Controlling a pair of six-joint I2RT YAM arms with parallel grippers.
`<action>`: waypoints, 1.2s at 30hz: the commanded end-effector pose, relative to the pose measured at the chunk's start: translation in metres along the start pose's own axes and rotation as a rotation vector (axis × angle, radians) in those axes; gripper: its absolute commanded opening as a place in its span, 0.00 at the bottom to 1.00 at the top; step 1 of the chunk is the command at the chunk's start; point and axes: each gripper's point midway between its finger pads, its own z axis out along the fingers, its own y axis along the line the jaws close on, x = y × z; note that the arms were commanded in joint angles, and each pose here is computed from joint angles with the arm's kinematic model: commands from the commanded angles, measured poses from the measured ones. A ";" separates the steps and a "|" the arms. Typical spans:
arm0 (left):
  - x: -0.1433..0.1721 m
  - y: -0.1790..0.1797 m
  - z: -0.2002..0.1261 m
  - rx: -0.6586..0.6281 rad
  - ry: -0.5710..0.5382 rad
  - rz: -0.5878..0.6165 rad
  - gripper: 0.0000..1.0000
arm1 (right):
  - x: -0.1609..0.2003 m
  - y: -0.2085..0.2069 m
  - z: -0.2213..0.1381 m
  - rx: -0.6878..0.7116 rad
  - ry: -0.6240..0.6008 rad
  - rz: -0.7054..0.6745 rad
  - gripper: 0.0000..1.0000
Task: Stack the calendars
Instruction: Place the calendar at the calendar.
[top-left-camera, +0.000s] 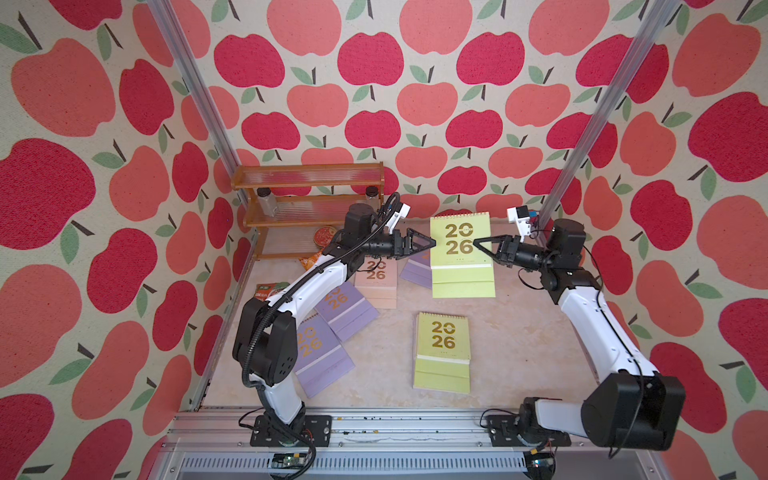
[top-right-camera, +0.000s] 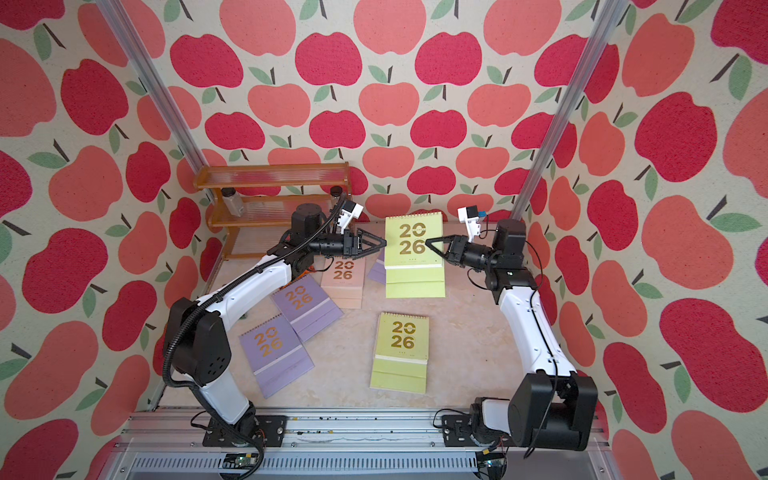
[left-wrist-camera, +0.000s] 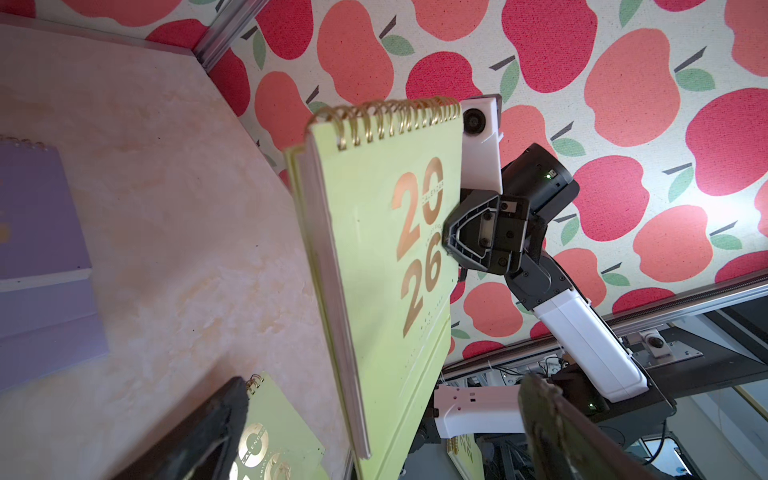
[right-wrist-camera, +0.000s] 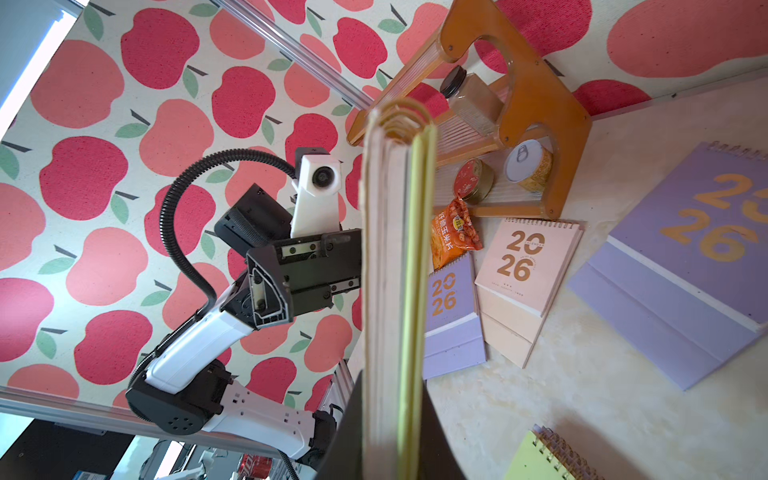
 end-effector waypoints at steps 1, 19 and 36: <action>-0.003 -0.001 -0.004 0.013 -0.016 0.026 0.99 | -0.004 0.022 0.009 -0.078 -0.003 -0.042 0.00; -0.036 0.012 -0.033 0.044 -0.252 -0.014 0.66 | 0.028 0.001 0.043 -0.165 0.062 0.032 0.00; -0.041 0.016 -0.021 0.122 -0.232 -0.043 0.00 | 0.036 -0.015 0.060 -0.180 0.097 0.063 0.00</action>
